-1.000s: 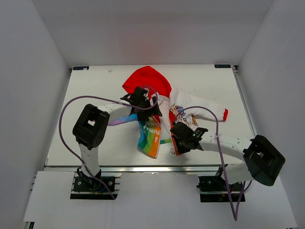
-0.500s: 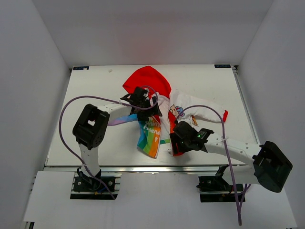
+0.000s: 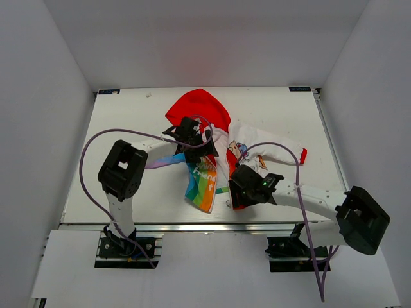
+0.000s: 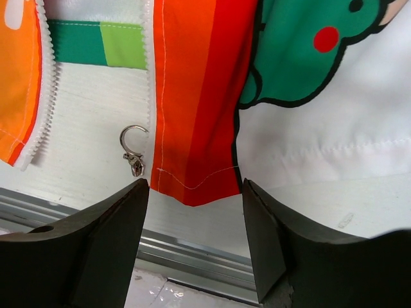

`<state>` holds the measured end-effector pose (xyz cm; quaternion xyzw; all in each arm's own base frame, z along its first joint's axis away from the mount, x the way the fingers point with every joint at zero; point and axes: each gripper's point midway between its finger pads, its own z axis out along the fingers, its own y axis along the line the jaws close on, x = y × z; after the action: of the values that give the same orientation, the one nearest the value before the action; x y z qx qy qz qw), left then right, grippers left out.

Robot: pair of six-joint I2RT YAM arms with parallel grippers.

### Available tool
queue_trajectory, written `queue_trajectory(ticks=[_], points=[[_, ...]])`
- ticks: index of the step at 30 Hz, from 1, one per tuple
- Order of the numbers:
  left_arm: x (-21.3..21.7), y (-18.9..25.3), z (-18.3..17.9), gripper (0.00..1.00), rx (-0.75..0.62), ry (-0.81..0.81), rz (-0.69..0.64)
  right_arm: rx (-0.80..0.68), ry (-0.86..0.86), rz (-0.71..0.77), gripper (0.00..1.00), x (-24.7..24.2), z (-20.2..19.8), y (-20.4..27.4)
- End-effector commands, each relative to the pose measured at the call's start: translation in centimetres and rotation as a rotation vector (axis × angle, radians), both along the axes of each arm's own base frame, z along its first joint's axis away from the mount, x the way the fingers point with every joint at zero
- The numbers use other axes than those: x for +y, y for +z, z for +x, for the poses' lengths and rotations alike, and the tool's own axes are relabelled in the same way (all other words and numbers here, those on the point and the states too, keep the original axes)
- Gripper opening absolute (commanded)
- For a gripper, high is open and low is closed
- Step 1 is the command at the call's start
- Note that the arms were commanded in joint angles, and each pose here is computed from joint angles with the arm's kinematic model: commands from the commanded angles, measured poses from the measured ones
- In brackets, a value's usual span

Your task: Zip up the jacket

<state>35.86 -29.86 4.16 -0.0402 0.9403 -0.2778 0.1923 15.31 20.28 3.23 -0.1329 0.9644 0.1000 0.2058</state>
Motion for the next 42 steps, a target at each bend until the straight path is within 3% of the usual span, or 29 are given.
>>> queue_trajectory(ticks=[1, 21, 32, 42], points=[[1.6, -2.1, -1.3, 0.98, 0.042, 0.006, 0.083, -0.027, -0.024, 0.018, 0.66, 1.3, 0.6, 0.4], [2.1, -2.2, -1.6, 0.98, 0.044, 0.015, 0.103, -0.04, -0.098, -0.092, 0.65, 0.9, 0.7, -1.5], [2.2, -2.0, -1.7, 0.98, 0.037, 0.009, 0.103, -0.071, -0.113, -0.024, 0.66, 1.7, 1.1, 1.0], [2.1, -2.1, -1.7, 0.98, 0.039, 0.002, 0.103, -0.037, -0.11, -0.059, 0.66, 1.5, 0.7, -0.6]])
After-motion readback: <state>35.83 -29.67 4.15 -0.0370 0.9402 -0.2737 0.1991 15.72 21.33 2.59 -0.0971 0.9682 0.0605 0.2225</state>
